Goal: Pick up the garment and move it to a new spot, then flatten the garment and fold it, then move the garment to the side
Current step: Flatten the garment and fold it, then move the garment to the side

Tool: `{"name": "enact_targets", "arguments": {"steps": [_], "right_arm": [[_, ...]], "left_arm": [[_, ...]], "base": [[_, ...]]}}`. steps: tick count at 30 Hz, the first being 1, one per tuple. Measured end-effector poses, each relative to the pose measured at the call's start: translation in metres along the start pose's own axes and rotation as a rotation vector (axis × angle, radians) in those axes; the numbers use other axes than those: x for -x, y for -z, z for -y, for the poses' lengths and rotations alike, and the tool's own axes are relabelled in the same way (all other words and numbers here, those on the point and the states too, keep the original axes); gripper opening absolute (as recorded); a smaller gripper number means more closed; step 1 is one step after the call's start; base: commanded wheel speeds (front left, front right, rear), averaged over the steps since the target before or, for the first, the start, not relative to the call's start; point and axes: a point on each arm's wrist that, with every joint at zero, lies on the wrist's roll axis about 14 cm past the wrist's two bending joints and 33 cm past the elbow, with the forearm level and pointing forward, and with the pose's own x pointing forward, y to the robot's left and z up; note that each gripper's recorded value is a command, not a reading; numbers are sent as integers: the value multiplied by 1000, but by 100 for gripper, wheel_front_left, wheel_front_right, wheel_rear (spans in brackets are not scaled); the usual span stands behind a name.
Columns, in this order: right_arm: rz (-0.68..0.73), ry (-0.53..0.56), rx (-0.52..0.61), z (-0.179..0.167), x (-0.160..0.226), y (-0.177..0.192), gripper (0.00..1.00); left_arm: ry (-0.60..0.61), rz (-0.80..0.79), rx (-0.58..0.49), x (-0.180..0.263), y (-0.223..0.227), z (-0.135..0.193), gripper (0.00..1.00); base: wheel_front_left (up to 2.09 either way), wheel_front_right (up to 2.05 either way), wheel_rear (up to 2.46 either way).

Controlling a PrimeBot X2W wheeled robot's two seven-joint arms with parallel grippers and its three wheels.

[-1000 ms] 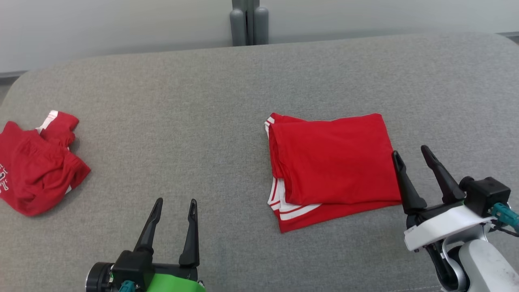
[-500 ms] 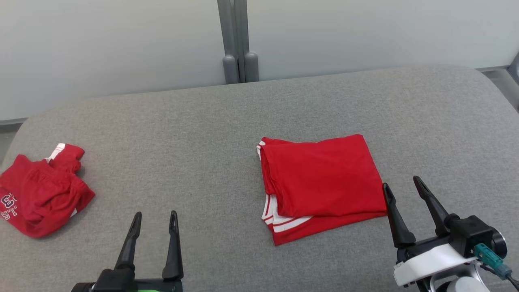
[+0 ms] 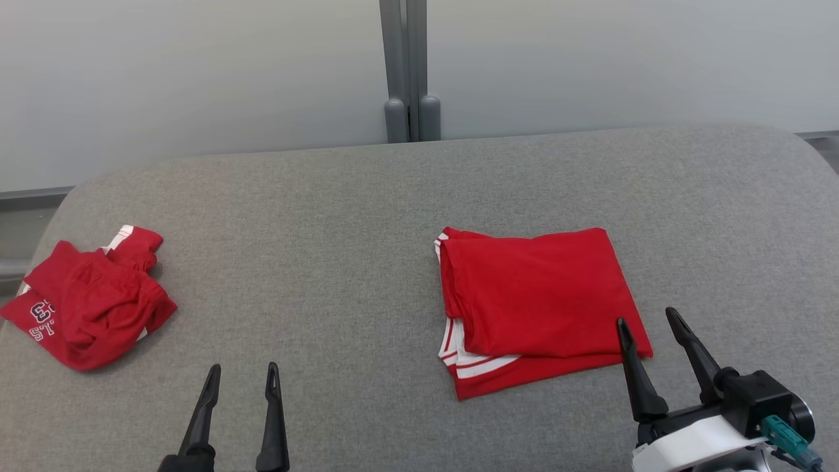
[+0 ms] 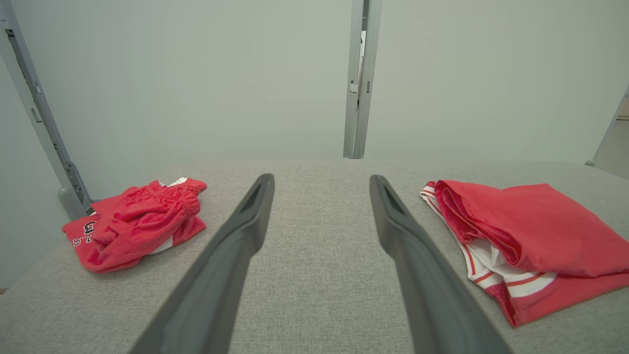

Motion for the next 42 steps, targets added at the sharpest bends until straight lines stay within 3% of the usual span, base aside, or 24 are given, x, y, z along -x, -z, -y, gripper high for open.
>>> {"name": "enact_targets", "arguments": {"steps": [42], "right_arm": [[-48,-46,-10,-11,-7,16,100]], "left_arm": [[-2,-36,-2,3,10,1,100]], "base": [[0,0,0]]}}
